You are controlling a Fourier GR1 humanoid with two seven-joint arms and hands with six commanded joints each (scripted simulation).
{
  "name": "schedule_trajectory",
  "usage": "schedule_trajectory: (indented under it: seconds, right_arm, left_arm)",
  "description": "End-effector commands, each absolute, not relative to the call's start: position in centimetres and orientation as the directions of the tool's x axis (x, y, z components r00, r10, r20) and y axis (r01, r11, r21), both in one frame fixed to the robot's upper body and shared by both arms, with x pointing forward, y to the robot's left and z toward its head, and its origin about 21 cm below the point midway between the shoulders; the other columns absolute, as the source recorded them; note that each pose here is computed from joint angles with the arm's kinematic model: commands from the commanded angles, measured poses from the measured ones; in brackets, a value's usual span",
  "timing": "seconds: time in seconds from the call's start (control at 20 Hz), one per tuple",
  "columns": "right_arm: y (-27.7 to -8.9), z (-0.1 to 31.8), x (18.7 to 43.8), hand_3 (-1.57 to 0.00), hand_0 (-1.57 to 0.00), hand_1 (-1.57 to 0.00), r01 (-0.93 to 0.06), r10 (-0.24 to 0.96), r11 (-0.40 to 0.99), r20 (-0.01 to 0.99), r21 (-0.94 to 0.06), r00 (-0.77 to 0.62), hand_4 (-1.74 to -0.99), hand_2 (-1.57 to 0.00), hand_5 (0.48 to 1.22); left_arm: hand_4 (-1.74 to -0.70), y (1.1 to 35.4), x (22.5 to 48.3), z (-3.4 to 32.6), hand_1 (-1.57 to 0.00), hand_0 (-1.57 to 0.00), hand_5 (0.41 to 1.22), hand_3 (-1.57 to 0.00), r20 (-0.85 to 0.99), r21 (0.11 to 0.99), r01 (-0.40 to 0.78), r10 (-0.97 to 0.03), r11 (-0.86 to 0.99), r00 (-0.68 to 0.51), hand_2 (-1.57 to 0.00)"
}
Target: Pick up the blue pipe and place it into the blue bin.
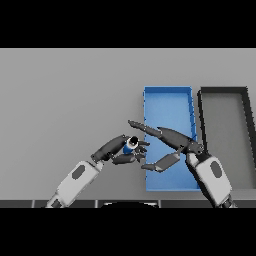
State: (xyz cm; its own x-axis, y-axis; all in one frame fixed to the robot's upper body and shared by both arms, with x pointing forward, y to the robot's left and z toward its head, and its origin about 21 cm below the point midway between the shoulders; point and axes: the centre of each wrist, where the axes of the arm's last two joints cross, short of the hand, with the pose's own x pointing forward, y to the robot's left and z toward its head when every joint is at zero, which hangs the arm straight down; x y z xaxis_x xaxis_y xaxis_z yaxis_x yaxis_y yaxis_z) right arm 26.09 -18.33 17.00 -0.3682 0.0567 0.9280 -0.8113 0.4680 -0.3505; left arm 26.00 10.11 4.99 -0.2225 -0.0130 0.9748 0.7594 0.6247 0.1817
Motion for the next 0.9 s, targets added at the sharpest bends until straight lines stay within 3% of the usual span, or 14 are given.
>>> schedule_trajectory:
  seconds: [0.0,0.35,0.55,0.6,0.65,0.75,0.8,0.85]
  right_arm:
    - [-17.8,16.9,26.1,0.00,0.00,0.00,-0.820,0.053,0.446,0.925,-0.359,-0.376,-1.270,0.00,0.530]
    - [-13.7,17.5,27.9,0.00,0.00,0.00,-0.853,0.075,0.384,0.933,-0.354,-0.353,-1.222,0.00,0.512]
    - [-12.2,17.3,29.4,-0.01,-0.01,-0.04,-0.875,0.075,0.335,0.936,-0.349,-0.344,-1.241,-0.07,0.516]
    - [-11.7,17.4,29.5,-0.04,-0.05,-0.08,-0.881,0.076,0.319,0.936,-0.350,-0.344,-1.268,-0.11,0.519]
    - [-11.5,17.2,29.3,-0.11,-0.14,-0.17,-0.886,0.074,0.299,0.935,-0.354,-0.348,-1.308,-0.19,0.523]
    - [-10.9,17.5,29.9,-0.37,-0.48,-0.50,-0.888,0.082,0.284,0.932,-0.361,-0.352,-1.390,-0.50,0.538]
    - [-10.2,17.6,29.6,-0.56,-0.70,-0.71,-0.894,0.057,0.263,0.931,-0.361,-0.359,-1.453,-0.71,0.551]
    - [-10.0,17.7,29.6,-0.70,-0.87,-0.89,-0.903,0.041,0.251,0.936,-0.348,-0.349,-1.503,-0.89,0.573]
  left_arm:
    - [-1.73,10.2,26.1,5.3,-1.57,-1.57,1.221,-1.45,0.971,0.183,0.765,0.005,0.618,-0.237,-1.57]
    - [-1.73,10.6,26.5,4.9,-1.57,-1.57,1.221,-1.51,0.978,0.156,0.782,0.016,0.604,-0.208,-1.57]
    - [-1.72,10.9,26.5,4.8,-1.57,-1.57,1.221,-1.47,0.981,0.146,0.797,0.018,0.586,-0.192,-1.57]
    - [-1.72,10.9,26.3,4.9,-1.57,-1.57,1.221,-1.40,0.980,0.143,0.807,0.030,0.573,-0.195,-1.57]
    - [-1.63,10.5,26.5,5.2,-1.39,-1.50,1.221,-1.15,0.970,0.181,0.797,0.030,0.576,-0.241,-1.37]
    - [-1.59,10.7,26.5,5.5,-0.90,-0.99,1.221,-0.74,0.953,0.298,0.766,-0.129,0.570,-0.275,-0.87]
    - [-1.61,10.4,26.3,5.5,-0.83,-0.88,1.221,-0.67,0.951,0.301,0.756,-0.118,0.581,-0.287,-0.80]
    - [-1.64,10.7,26.0,5.4,-0.87,-0.89,1.221,-0.66,0.951,0.297,0.756,-0.111,0.584,-0.288,-0.85]
